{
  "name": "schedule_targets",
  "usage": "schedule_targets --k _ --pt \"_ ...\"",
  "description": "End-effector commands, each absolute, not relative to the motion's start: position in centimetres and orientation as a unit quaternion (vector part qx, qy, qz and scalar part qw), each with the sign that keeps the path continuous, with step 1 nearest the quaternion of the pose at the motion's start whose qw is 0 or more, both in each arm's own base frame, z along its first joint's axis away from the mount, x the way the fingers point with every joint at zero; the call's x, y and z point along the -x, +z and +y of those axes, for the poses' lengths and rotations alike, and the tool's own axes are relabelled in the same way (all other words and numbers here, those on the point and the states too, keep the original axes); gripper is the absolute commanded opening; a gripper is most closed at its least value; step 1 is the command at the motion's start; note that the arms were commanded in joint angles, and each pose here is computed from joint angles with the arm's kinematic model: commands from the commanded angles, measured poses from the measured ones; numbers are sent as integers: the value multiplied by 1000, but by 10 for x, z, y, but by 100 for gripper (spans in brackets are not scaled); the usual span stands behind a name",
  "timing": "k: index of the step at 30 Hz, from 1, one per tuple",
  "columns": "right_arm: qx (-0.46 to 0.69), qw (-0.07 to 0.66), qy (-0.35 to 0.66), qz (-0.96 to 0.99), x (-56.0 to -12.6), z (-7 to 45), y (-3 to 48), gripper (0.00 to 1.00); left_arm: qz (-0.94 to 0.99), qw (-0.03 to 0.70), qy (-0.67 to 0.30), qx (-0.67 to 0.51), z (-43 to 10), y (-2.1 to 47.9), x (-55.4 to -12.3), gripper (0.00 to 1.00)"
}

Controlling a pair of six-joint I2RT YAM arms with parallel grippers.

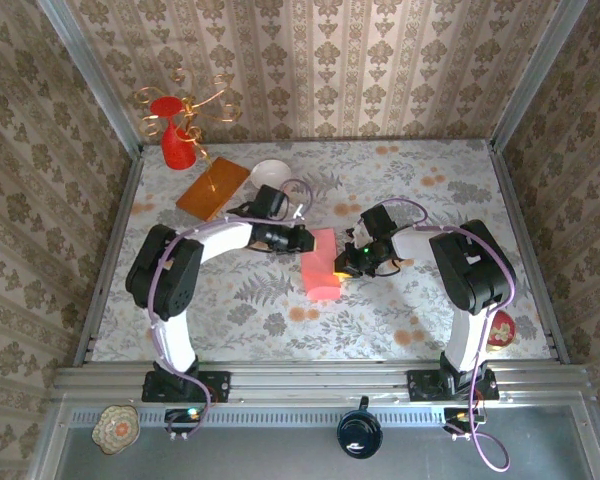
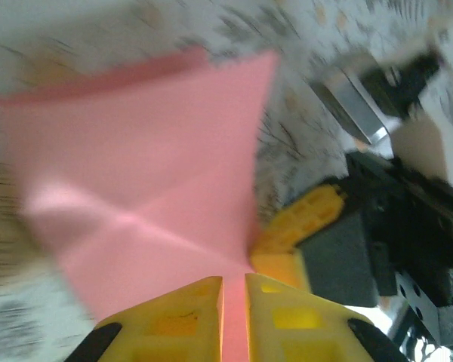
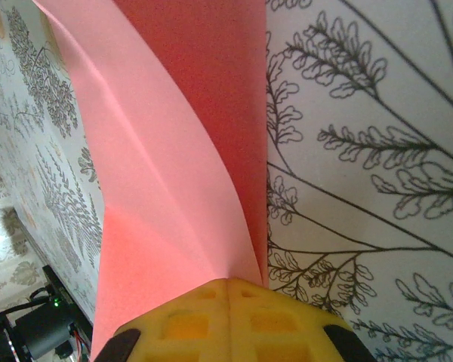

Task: Fold a paper plane with a square sheet of paper (pick it up from the middle)
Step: First fold the square sheet of paper in half at the center of the table.

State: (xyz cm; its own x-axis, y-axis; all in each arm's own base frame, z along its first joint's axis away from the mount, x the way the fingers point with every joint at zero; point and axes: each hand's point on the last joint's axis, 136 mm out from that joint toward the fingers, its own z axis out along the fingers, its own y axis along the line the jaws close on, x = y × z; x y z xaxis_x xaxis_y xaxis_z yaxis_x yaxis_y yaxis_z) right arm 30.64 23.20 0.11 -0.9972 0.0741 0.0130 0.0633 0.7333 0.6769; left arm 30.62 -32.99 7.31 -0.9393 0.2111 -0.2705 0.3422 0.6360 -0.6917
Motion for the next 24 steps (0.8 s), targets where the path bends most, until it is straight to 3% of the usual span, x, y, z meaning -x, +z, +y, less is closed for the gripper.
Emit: schedule_targets --k 1,9,19,24 --pt "-113 -118 162 973 -226 159 -84 5 899 67 -409 -142 -340 64 -306 17" --pt "-115 -123 151 974 -223 154 -87 5 905 74 -399 -129 -343 41 -346 17" --pt "-126 -125 131 975 -218 145 -88 5 930 86 -352 -63 -279 -4 -405 17" --pt "-131 -122 134 975 -219 144 -88 5 932 103 -341 -60 -262 3 -423 17"
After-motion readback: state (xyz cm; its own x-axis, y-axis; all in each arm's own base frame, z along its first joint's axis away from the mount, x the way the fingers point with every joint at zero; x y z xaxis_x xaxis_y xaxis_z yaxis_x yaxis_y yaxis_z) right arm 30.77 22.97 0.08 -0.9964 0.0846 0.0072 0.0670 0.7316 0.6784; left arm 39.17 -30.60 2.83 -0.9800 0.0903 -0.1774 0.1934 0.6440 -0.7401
